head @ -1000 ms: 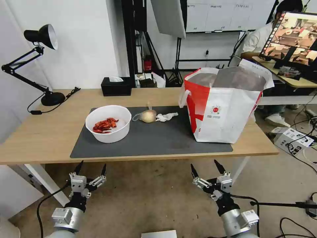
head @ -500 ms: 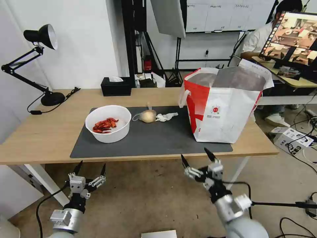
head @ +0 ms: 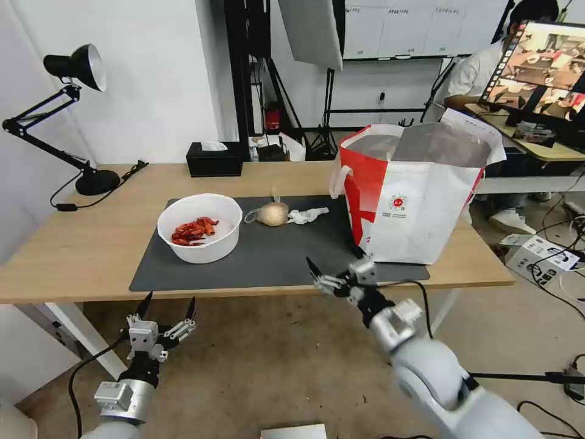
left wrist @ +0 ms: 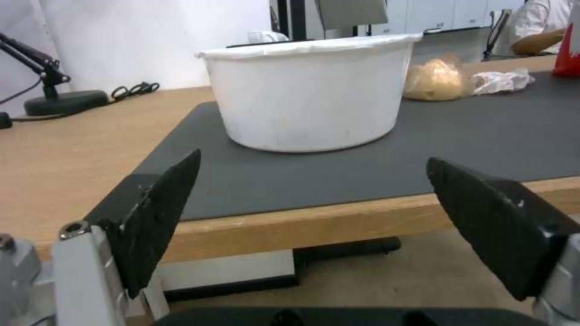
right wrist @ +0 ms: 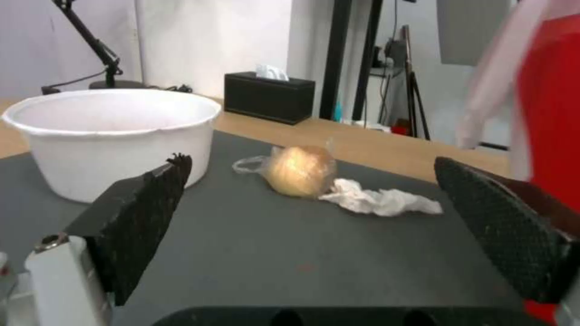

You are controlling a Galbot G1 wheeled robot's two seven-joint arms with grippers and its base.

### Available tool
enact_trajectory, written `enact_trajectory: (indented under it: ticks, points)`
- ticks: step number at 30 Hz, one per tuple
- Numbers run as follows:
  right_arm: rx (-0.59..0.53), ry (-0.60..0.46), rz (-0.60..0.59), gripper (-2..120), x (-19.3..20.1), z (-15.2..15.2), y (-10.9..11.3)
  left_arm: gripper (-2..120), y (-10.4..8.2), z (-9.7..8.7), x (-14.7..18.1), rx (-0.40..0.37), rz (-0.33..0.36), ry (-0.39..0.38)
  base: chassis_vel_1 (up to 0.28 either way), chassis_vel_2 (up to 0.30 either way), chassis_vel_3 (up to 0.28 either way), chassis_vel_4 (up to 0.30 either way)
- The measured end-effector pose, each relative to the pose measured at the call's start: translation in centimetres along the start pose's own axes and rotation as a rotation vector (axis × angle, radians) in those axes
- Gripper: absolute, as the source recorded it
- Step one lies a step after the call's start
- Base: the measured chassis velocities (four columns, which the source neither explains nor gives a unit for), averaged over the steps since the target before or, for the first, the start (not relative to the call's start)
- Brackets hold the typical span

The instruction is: Pick up the trash from the table and place it into the takeout bag.

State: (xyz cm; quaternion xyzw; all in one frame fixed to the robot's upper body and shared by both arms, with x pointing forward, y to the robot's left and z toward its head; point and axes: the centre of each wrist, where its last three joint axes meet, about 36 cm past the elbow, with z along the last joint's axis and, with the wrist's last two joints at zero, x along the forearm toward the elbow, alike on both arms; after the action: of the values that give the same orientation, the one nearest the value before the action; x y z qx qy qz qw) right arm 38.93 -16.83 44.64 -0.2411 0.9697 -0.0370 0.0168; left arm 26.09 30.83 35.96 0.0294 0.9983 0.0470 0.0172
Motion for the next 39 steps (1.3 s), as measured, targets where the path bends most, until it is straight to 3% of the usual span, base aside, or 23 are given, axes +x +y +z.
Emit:
enact_trajectory:
  ticks: [12,19,39]
  points:
    - [-0.047,0.093,0.036,100,-6.7,-0.7,2.6,100,0.5,-0.1,-0.2,-0.018,-0.002,-0.003,0.000,0.000,0.000,0.000]
    - [-0.097,0.151,0.146,100,-11.1,-2.1,3.3,100,0.4,-0.2,-0.1,-0.016,-0.002,-0.002,0.000,0.000,0.000,0.000]
    - [-0.167,0.244,0.326,100,-18.6,-3.7,0.2,100,0.1,0.1,0.3,-0.008,0.003,0.012,0.000,0.000,0.000,0.000]
